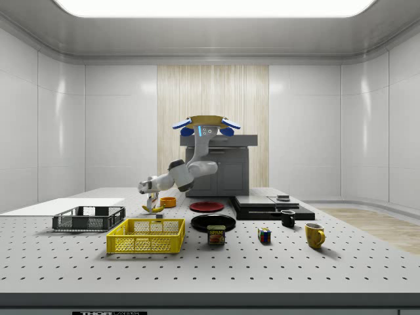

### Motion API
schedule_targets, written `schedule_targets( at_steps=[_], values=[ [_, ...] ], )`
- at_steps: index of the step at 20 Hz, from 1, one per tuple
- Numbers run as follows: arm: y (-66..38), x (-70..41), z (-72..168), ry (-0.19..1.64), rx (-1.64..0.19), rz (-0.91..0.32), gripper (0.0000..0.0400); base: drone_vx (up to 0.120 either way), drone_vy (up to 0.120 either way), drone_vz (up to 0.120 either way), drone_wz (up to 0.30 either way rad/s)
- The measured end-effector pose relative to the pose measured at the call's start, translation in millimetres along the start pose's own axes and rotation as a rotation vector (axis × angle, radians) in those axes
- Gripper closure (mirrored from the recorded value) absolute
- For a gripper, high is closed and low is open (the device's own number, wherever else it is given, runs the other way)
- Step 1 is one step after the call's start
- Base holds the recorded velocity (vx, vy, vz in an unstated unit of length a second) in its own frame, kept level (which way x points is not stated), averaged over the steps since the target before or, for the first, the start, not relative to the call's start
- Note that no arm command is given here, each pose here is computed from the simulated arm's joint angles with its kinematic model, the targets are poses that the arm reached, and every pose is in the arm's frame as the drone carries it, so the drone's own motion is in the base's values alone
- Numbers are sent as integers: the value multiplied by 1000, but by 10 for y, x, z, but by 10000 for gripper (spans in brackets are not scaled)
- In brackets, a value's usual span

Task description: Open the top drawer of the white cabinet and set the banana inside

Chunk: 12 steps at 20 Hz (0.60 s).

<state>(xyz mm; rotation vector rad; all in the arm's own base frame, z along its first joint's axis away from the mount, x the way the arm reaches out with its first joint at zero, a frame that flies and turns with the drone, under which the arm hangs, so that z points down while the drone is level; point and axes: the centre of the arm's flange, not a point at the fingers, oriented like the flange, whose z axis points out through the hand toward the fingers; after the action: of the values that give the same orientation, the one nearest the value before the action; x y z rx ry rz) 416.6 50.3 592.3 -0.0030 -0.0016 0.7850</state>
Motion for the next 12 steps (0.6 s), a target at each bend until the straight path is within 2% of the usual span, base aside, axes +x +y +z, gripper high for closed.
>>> schedule_targets(
  at_steps=[2, 4, 12],
  values=[
    [0, 0, 2, 0, 0, 0, 184, 0, 0, 0, 0],
    [-1, 0, 4, 0, 0, 0, 208, 0, 0, 0, 0],
    [1, 0, -53, 2, -5, -4, 210, 0, 0, 0, 0]
  ],
)
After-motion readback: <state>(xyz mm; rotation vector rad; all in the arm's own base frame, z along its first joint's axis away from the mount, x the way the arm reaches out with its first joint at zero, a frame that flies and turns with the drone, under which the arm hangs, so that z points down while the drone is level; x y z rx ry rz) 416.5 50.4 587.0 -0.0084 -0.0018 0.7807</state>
